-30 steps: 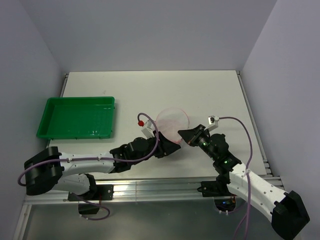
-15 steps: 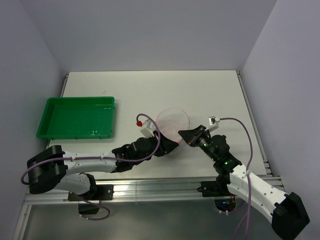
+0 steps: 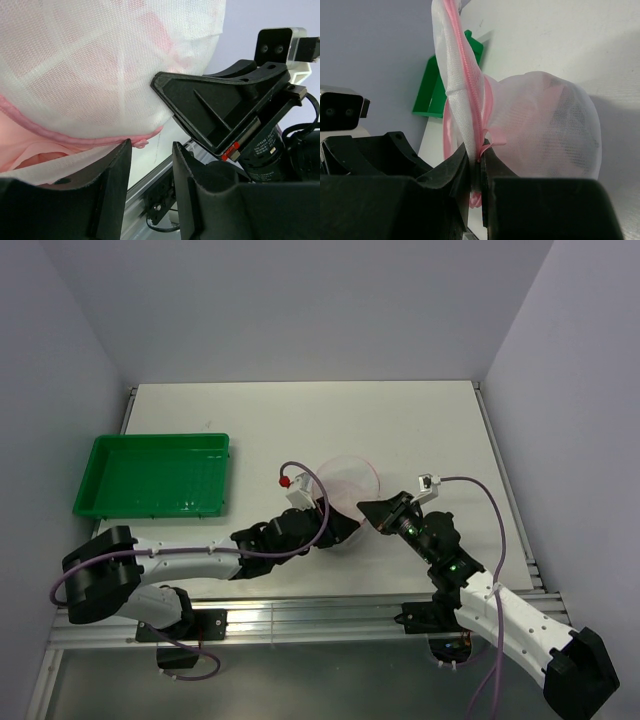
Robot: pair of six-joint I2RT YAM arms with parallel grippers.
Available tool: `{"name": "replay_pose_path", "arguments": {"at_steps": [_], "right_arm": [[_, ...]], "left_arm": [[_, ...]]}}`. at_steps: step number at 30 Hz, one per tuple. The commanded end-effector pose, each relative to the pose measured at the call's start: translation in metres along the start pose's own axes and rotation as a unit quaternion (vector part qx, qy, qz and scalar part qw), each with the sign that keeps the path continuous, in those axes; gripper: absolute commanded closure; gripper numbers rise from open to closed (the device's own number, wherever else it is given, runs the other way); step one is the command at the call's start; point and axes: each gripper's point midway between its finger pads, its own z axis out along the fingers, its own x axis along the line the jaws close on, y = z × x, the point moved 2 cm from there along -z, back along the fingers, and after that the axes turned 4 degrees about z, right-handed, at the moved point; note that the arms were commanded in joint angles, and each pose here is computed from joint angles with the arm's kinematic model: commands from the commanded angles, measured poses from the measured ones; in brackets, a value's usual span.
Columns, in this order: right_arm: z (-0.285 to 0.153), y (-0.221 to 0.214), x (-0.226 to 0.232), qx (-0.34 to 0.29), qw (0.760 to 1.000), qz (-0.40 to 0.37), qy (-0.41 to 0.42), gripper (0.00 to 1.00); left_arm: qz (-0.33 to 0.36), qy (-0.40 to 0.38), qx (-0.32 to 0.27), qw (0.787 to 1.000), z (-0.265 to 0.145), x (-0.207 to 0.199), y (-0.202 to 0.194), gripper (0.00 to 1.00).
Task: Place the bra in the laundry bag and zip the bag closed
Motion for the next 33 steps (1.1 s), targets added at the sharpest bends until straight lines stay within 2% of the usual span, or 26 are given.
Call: {"name": "replay_pose_path", "arguments": {"at_steps": [1, 18, 20, 21, 24, 28, 33], "right_arm": [[0.0, 0.006, 0.011, -0.01, 1.0, -0.011, 0.023, 1.0], [-0.002, 0.005, 0.01, -0.016, 0.999, -0.008, 0.029, 1.0], [0.0, 0.005, 0.011, -0.01, 0.999, -0.013, 0.027, 1.0], [0.0, 0.004, 0.011, -0.007, 1.0, -0.013, 0.026, 1.0], [-0.001, 0.005, 0.013, -0.012, 0.999, -0.008, 0.035, 1.0], [0.0, 0.002, 0.012, -0.003, 0.999, -0.011, 0.032, 1.0], [-0.001, 0.003, 0.01, -0.005, 1.0, -0.016, 0.026, 1.0]], "left_arm": [[0.004, -0.015, -0.009, 1.0, 0.004, -0.015, 0.009, 0.57], [0.026, 0.002, 0.0, 1.0, 0.01, -0.009, 0.007, 0.92], [0.025, 0.005, -0.001, 1.0, 0.01, -0.008, 0.007, 0.87], [0.025, 0.003, -0.002, 1.0, 0.009, -0.008, 0.007, 0.77], [0.033, 0.012, 0.002, 0.999, 0.012, -0.007, 0.007, 0.59], [0.036, 0.007, 0.0, 0.999, 0.014, -0.009, 0.007, 0.62], [0.043, 0.015, 0.002, 0.999, 0.017, -0.009, 0.008, 0.75]]}}
